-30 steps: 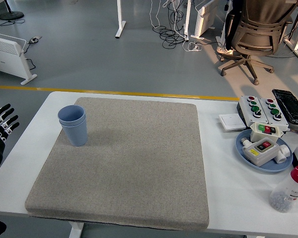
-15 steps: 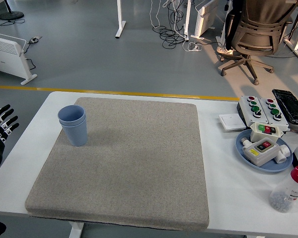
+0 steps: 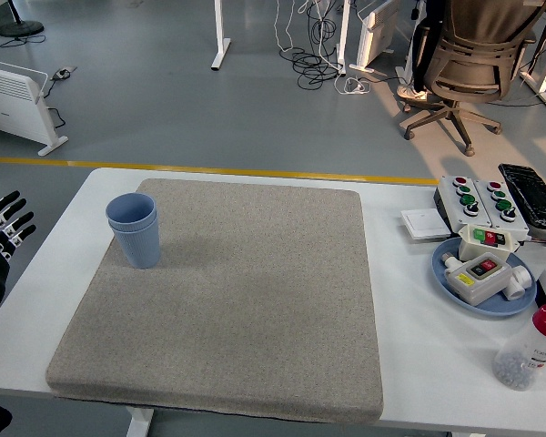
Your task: Push cup pick cup insert cup
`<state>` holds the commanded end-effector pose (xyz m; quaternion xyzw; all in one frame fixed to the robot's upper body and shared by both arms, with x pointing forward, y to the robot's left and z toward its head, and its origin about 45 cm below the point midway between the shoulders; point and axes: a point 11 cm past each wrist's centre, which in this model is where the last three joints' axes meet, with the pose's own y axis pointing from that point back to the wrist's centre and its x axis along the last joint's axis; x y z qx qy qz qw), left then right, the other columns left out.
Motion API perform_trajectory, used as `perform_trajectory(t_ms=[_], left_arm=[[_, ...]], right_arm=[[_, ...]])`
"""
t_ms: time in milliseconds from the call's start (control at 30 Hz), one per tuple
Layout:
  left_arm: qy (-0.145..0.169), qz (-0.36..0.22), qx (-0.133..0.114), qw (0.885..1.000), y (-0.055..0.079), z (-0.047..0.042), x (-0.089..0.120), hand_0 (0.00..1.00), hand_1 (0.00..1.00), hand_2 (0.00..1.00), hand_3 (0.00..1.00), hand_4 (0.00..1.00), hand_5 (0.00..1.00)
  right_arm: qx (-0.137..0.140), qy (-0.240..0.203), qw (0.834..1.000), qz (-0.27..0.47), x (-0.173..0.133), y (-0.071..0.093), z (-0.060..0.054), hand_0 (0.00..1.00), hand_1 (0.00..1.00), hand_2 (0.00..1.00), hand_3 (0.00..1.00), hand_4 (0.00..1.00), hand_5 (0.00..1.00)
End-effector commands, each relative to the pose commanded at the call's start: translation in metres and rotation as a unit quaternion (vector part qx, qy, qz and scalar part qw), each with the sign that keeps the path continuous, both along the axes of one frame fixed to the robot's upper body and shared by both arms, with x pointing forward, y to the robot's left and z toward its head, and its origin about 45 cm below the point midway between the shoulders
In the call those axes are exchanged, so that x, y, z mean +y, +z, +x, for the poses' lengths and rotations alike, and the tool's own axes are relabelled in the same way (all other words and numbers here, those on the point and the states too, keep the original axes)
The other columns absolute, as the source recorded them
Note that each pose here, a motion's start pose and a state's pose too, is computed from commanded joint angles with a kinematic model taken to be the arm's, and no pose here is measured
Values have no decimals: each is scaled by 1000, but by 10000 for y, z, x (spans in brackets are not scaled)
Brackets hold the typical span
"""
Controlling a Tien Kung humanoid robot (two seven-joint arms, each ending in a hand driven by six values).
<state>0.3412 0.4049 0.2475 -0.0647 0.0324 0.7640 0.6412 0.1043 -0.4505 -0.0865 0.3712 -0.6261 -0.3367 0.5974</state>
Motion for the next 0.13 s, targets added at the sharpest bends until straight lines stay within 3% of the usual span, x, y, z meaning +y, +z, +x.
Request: perform_trajectory(t_ms=[133], left_arm=[[1, 0, 0, 1000, -3, 0, 2, 846, 864, 905, 848, 626, 998]], right_arm=[[-1, 0, 1000, 0, 2, 0, 4, 672, 617, 630, 589, 154, 491]])
